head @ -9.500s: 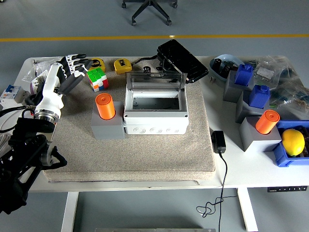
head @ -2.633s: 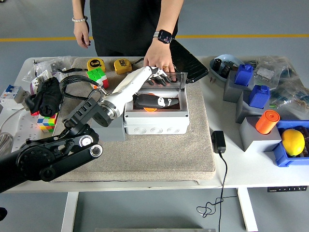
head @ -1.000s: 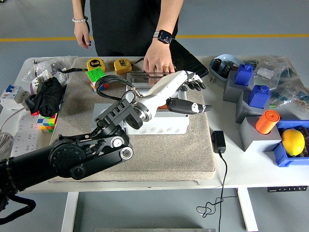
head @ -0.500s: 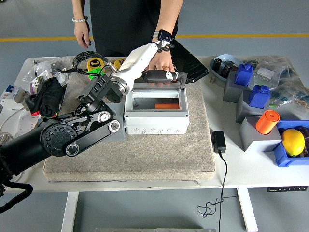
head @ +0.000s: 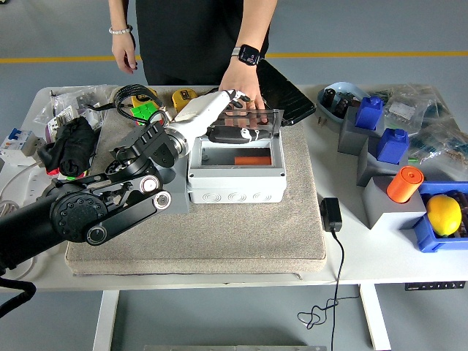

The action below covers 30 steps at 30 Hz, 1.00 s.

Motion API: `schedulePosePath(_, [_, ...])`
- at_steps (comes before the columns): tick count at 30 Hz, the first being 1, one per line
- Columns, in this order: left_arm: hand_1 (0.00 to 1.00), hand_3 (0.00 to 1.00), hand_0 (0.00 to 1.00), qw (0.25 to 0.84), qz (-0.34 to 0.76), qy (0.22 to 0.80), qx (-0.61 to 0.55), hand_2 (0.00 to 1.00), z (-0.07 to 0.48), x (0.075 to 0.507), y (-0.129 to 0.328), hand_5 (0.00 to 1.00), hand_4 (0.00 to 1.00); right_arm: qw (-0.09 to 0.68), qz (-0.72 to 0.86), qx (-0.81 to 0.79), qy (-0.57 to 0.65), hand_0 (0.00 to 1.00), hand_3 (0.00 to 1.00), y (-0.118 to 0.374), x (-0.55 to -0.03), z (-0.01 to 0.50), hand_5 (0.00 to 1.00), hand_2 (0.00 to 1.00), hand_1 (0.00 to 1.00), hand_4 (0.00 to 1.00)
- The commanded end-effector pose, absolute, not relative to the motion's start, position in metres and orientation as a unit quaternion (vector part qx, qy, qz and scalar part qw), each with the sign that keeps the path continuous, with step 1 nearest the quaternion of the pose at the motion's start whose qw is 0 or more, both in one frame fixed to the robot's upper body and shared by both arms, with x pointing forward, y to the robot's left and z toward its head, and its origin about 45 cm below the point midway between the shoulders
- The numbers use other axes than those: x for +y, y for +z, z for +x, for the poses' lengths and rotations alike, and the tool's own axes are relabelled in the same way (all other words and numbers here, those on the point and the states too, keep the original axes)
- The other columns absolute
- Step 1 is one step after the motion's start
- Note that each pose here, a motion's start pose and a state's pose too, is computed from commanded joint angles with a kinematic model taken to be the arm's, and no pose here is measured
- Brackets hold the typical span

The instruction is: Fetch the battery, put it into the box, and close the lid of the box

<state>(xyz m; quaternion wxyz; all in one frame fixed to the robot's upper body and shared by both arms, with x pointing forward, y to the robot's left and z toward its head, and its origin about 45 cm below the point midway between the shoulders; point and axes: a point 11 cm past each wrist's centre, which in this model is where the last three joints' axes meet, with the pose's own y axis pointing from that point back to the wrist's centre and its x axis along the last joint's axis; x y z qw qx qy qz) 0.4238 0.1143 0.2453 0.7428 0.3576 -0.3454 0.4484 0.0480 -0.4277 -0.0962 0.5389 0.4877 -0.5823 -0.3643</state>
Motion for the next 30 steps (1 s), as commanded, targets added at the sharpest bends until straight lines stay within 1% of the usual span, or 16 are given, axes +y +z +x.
schedulePosePath(2, [0.64, 0.735, 0.468, 0.743, 0.371, 0.439, -0.344, 0.703, 0.421, 0.114, 0.242, 0.698, 0.998, 0.538, 0.488, -0.583, -0.364, 0.629, 0.583, -0.096, -0.428, 0.048, 0.454, 0.677, 0.668, 0.954])
schedulePosePath(3, [0.602, 0.715, 0.395, 0.744, 0.372, 0.437, -0.342, 0.678, 0.42, 0.114, 0.242, 0.71, 0.998, 0.539, 0.487, -0.583, -0.364, 0.627, 0.583, -0.096, -0.428, 0.048, 0.454, 0.676, 0.668, 0.954])
schedulePosePath(8, [0.602, 0.715, 0.395, 0.748, 0.369, 0.432, -0.342, 0.678, 0.413, 0.111, 0.247, 0.71, 0.998, 0.54, 0.486, -0.582, -0.365, 0.627, 0.583, -0.096, -0.429, 0.046, 0.454, 0.676, 0.668, 0.954])
schedulePosePath(9, [0.581, 0.705, 0.373, 0.749, 0.369, 0.43, -0.343, 0.663, 0.412, 0.109, 0.248, 0.713, 0.998, 0.541, 0.486, -0.582, -0.365, 0.628, 0.583, -0.096, -0.429, 0.046, 0.454, 0.677, 0.668, 0.954])
schedulePosePath(15, [0.574, 0.704, 0.362, 0.753, 0.379, 0.411, -0.348, 0.658, 0.399, 0.103, 0.252, 0.716, 0.998, 0.541, 0.485, -0.582, -0.366, 0.628, 0.583, -0.096, -0.429, 0.045, 0.455, 0.675, 0.668, 0.954])
schedulePosePath(22, [0.572, 0.701, 0.357, 0.759, 0.402, 0.386, -0.337, 0.658, 0.391, 0.099, 0.236, 0.714, 0.998, 0.541, 0.485, -0.581, -0.365, 0.624, 0.583, -0.096, -0.429, 0.045, 0.455, 0.676, 0.668, 0.953])
schedulePosePath(30, [0.567, 0.702, 0.354, 0.766, 0.404, 0.378, -0.328, 0.657, 0.387, 0.097, 0.225, 0.716, 0.998, 0.541, 0.486, -0.58, -0.365, 0.628, 0.583, -0.097, -0.428, 0.045, 0.455, 0.676, 0.668, 0.954])
